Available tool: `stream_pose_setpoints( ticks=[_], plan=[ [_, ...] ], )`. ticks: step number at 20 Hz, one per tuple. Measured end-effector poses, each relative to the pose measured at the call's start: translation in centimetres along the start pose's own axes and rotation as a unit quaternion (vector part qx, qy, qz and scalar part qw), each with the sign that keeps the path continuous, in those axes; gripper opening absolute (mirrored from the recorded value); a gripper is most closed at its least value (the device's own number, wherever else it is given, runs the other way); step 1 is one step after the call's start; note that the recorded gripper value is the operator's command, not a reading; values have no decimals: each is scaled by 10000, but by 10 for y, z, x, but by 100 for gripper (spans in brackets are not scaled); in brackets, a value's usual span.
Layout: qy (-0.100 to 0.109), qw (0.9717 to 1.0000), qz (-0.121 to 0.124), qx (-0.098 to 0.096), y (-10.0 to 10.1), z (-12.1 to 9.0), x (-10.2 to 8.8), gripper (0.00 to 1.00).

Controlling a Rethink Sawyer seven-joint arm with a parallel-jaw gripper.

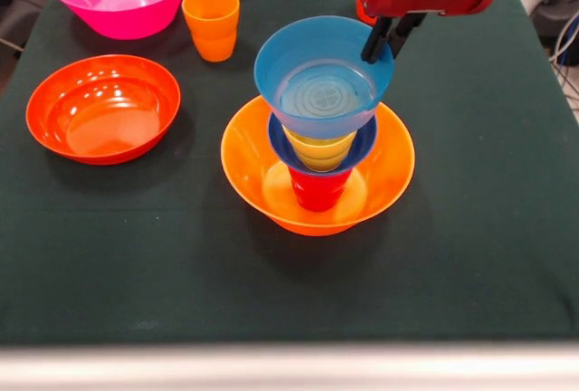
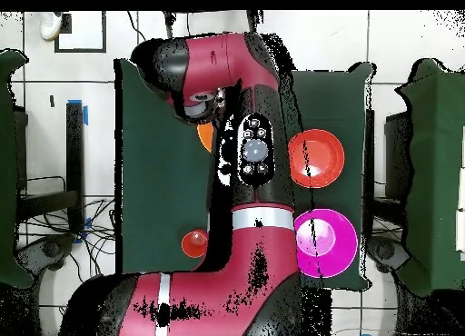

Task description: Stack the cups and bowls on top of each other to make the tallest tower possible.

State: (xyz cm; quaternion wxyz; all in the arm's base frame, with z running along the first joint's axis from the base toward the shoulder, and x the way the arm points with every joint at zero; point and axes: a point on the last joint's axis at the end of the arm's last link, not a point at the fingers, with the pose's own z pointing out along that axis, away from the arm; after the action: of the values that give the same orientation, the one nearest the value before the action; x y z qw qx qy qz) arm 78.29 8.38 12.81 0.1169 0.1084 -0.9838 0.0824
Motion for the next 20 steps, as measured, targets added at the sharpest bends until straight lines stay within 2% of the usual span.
stream_pose_setpoints(
  ticks=[4, 5, 20],
  plan=[
    [8, 10000, 1, -3, 0, 1, 0, 0],
    [9, 10000, 6, -4, -1, 1, 0, 100],
    [9, 10000, 14, -6, -2, 2, 0, 100]
  ],
)
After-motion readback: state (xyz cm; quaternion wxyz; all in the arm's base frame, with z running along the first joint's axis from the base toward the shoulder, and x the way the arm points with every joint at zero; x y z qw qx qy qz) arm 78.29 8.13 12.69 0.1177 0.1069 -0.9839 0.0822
